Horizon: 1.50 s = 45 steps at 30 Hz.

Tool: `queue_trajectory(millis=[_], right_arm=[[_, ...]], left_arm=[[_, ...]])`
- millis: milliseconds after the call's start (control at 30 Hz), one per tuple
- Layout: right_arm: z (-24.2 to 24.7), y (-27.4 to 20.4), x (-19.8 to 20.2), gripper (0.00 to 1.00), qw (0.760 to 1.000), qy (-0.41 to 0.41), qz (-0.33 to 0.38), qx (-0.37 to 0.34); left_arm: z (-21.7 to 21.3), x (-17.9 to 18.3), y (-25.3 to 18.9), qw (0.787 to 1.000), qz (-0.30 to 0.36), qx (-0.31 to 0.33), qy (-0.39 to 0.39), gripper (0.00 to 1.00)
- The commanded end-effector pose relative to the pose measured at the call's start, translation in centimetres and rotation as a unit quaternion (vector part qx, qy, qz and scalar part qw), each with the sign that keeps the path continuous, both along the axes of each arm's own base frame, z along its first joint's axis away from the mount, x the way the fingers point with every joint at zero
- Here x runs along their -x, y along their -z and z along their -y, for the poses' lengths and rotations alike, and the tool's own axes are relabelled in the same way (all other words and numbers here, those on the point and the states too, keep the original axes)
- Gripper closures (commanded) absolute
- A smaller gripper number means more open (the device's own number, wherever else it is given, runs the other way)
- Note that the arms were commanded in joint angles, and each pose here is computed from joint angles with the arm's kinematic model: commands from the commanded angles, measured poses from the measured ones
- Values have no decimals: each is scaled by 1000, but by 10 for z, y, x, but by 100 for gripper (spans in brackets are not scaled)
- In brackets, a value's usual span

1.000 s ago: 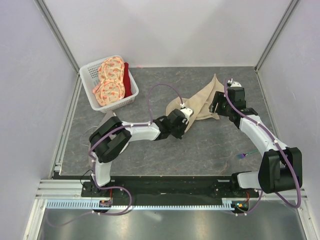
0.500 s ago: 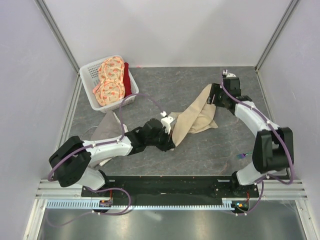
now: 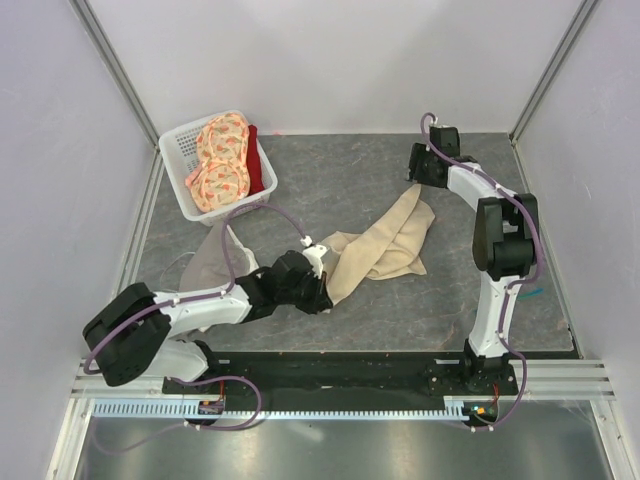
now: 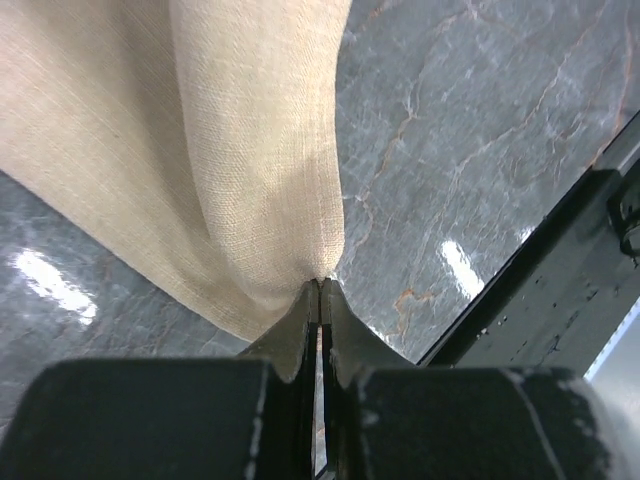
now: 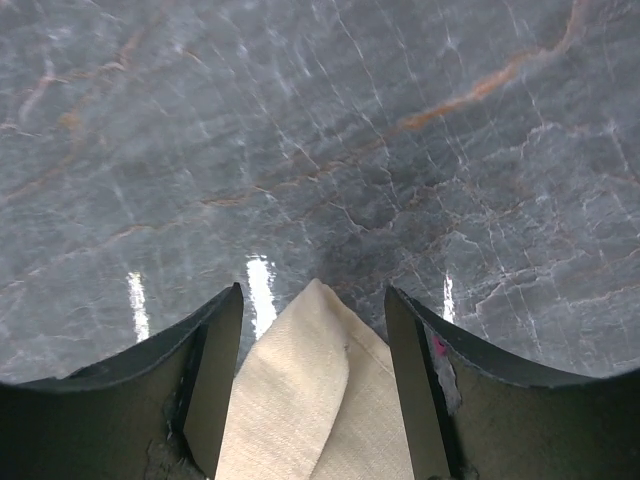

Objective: Fold the napkin, place the utensils inside, and roll it up
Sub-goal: Flatten the napkin out

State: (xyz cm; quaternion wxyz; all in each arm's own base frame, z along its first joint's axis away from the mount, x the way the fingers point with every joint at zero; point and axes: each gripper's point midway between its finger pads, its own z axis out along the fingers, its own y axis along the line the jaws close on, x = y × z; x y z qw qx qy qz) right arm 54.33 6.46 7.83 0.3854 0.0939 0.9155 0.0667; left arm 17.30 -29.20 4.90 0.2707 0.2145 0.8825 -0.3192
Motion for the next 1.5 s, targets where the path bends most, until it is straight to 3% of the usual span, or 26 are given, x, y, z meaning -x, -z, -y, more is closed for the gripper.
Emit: queue_trajectory(millis=[0,267,633,833,867,933,967,1033,1267,1467], right_arm=[[1,0,0,33,1000,6,-11,-9],[-3,11,16,33,999,-7,-24,-22],[-6,27,21,35,999,-11,-37,-36],[-7,12,22,55,999,-10,-22,-39],[-6,9,23,67,999,-10,-18,-37],[-7,-3,23,79,999,-12,-7,-38],[-6,-7,23,91,999,-12,-3,-40],[-8,-19,25,100,999,-16,8,-43],[-6,-90,48,100,996,-16,70,-53],[5,-209,99,100,982,-6,182,-47]], left_arm=[[-3,-22,-23,998,28,31,-46,98],[-28,-60,-21,995,19,36,-93,98],[-32,-61,-20,995,16,34,-87,98],[-35,-66,-24,995,32,29,-90,98],[-35,-67,-27,995,38,30,-91,98],[-37,-73,-31,994,52,25,-96,98],[-37,-74,-33,993,56,23,-99,98],[-38,-83,-41,991,72,21,-108,98],[-48,-124,-113,967,179,37,-179,98],[-54,-136,-210,931,287,105,-199,98]])
